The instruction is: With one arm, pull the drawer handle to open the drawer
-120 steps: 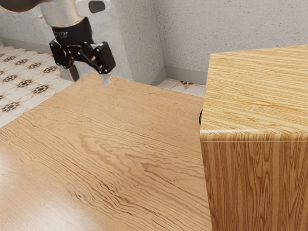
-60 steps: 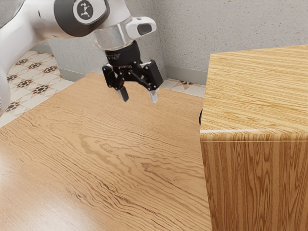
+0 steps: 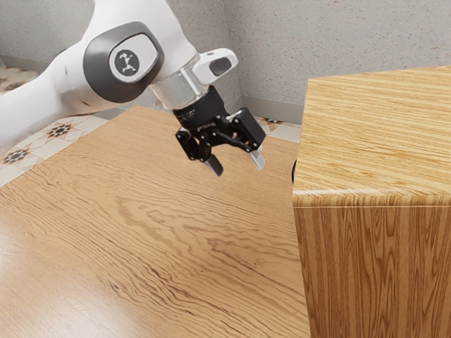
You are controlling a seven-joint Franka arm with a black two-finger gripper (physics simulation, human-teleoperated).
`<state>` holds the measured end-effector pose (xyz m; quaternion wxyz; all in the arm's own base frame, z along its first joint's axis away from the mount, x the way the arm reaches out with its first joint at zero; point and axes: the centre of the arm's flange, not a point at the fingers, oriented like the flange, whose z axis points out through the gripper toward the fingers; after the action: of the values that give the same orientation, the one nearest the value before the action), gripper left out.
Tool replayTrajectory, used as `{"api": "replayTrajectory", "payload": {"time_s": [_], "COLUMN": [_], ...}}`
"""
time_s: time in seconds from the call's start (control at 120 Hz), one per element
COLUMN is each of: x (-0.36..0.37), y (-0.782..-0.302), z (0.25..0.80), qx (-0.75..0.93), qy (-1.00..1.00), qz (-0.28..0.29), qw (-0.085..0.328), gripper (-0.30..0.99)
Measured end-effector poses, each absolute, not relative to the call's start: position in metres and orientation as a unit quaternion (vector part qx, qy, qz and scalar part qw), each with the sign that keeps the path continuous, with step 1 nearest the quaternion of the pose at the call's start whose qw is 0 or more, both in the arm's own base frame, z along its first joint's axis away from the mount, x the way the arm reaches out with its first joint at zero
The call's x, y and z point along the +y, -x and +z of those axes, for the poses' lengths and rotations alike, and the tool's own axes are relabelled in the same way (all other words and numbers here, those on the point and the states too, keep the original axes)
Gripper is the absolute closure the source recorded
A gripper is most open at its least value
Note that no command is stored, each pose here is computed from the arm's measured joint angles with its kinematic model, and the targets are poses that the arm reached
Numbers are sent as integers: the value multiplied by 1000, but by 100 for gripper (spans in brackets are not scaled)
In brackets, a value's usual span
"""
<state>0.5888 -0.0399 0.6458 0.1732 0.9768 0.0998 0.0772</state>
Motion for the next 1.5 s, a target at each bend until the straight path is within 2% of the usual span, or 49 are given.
{"api": "replayTrajectory", "payload": {"time_s": [0.25, 0.65, 1.033, 1.183, 1.5], "x": [-37, -31, -32, -36, -102], "y": [-582, -590, -592, -573, -555], "z": [647, 638, 636, 662, 667], "qx": [123, 146, 148, 125, 60], "qy": [-963, -954, -952, -961, -973], "qz": [112, 135, 145, 157, 143], "qw": [213, 226, 224, 190, 173], "gripper": [0, 0, 0, 0, 0]}}
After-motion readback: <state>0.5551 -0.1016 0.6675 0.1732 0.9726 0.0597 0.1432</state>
